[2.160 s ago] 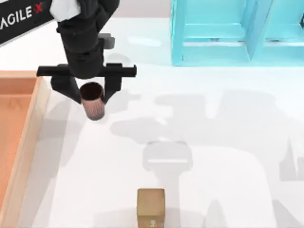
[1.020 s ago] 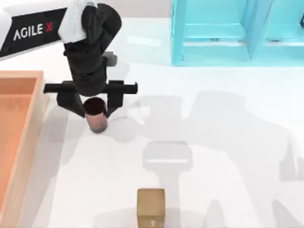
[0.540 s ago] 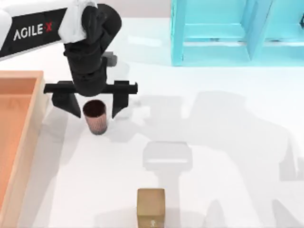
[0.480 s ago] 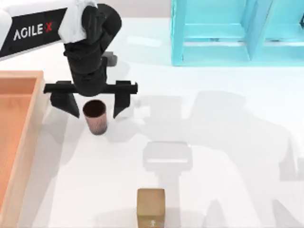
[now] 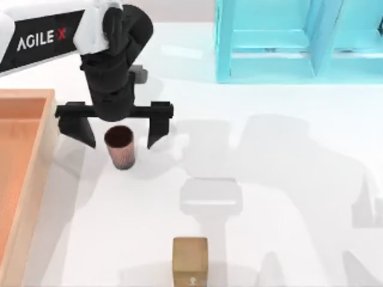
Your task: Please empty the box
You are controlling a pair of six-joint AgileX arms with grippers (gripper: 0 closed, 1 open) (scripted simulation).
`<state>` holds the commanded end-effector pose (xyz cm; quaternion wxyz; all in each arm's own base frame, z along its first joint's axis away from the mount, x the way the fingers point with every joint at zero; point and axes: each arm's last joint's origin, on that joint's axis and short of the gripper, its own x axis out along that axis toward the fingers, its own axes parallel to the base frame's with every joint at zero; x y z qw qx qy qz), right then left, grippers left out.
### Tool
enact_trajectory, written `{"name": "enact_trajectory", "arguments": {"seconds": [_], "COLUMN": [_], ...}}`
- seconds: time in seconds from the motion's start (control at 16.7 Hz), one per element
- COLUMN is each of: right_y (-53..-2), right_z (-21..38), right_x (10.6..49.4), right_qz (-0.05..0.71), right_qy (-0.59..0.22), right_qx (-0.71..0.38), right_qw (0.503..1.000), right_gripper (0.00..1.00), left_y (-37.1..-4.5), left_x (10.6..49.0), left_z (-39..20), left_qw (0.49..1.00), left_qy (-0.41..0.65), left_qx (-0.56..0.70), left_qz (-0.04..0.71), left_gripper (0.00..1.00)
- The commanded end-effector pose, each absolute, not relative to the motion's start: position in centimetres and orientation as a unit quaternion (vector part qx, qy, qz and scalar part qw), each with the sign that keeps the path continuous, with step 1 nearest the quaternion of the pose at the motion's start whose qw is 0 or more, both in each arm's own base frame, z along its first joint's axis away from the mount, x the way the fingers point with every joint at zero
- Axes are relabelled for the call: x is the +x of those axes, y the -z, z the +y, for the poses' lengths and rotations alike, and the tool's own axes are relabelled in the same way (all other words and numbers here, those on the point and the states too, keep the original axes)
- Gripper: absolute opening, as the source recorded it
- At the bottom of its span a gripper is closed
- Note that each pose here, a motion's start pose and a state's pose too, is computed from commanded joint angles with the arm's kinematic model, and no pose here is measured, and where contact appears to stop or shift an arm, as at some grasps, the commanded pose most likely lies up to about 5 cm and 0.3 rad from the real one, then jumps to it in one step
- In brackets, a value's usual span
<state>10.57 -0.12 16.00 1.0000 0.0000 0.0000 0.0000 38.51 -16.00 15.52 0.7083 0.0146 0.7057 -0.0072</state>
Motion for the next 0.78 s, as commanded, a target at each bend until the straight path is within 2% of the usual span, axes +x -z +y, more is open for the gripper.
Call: {"name": "enact_trajectory", "arguments": {"seconds": [0.18, 0.6, 0.78], "right_y": [-16.0, -16.0, -16.0], "right_z": [-0.1, -0.1, -0.1], "right_x": [10.6, 10.6, 10.6], "right_qz": [0.0, 0.0, 0.0], "right_qy": [0.0, 0.0, 0.0], "right_qx": [0.0, 0.0, 0.0], "right_qw": [1.0, 1.0, 1.0], "right_gripper": [1.0, 1.0, 1.0], "left_y": [-16.4, -23.8, -25.5], "left_x": [38.7, 38.8, 38.5], "left_z": [-16.2, -16.2, -16.0], "left_qw": [0.708, 0.703, 0.708], "left_qy": [0.007, 0.005, 0.007], "left_qx": [0.015, 0.017, 0.015], "left_qz": [0.706, 0.711, 0.706], "left_gripper": [1.0, 1.0, 1.0]}}
